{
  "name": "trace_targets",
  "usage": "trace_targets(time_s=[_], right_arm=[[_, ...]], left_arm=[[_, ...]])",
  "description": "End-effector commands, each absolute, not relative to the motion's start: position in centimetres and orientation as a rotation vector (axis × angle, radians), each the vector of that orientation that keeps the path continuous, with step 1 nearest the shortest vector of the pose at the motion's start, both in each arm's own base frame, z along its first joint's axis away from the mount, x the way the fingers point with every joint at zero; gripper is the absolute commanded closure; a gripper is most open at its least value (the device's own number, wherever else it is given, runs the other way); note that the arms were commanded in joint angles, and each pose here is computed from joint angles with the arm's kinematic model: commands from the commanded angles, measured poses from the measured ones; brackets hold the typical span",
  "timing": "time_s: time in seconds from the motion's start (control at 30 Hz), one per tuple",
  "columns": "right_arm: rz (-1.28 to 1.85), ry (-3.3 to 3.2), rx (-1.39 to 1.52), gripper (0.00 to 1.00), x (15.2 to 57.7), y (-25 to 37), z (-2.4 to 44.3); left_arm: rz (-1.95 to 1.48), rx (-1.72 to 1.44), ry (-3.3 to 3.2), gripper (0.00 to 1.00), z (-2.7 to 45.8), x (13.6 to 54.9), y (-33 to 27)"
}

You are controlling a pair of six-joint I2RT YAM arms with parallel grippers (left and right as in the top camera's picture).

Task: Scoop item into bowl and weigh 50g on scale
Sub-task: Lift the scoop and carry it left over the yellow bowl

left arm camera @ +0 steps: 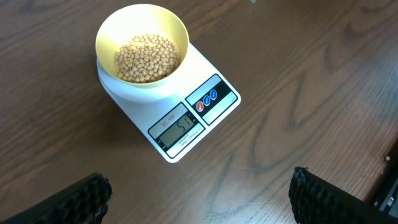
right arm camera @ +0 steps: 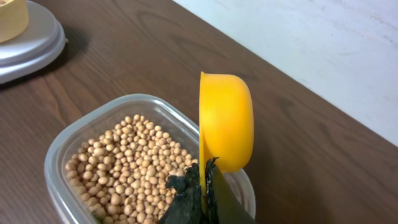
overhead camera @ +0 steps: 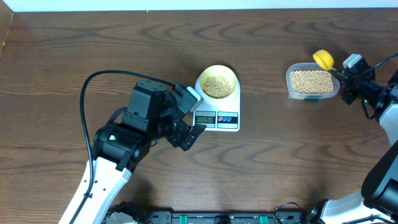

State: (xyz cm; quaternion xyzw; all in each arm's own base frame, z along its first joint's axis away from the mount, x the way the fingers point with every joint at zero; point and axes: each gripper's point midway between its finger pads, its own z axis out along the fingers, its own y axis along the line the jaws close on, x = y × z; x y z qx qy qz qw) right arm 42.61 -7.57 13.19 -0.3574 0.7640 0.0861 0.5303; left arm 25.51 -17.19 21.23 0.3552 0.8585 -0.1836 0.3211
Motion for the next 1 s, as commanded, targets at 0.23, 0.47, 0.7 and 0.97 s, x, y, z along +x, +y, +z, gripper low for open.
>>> trace_targets(time_s=[0.23,0.47,0.7,0.97], right_arm=[[0.397,1.744,-0.809,0.99,41.7,-5.4,15.5],[0.711,1.671,-0.701,0.99,40.9,-2.5,18.2],[0.879,1.707,-0.66,0.99,41.5,1.6,18.8],[0.846,1.617,-0.826,0.99,42.9,8.4,20.2]], left_arm=[[-0.488,0.95,2.248,0.06,21.2,25.6,-17.2],[-0.488,0.95,2.248,0.07,21.2,25.6,-17.2],[-0.488,0.95,2.248,0.06,21.2,25.6,-17.2],[-0.488,0.95,2.248,0.06,21.2,25.6,-17.2]])
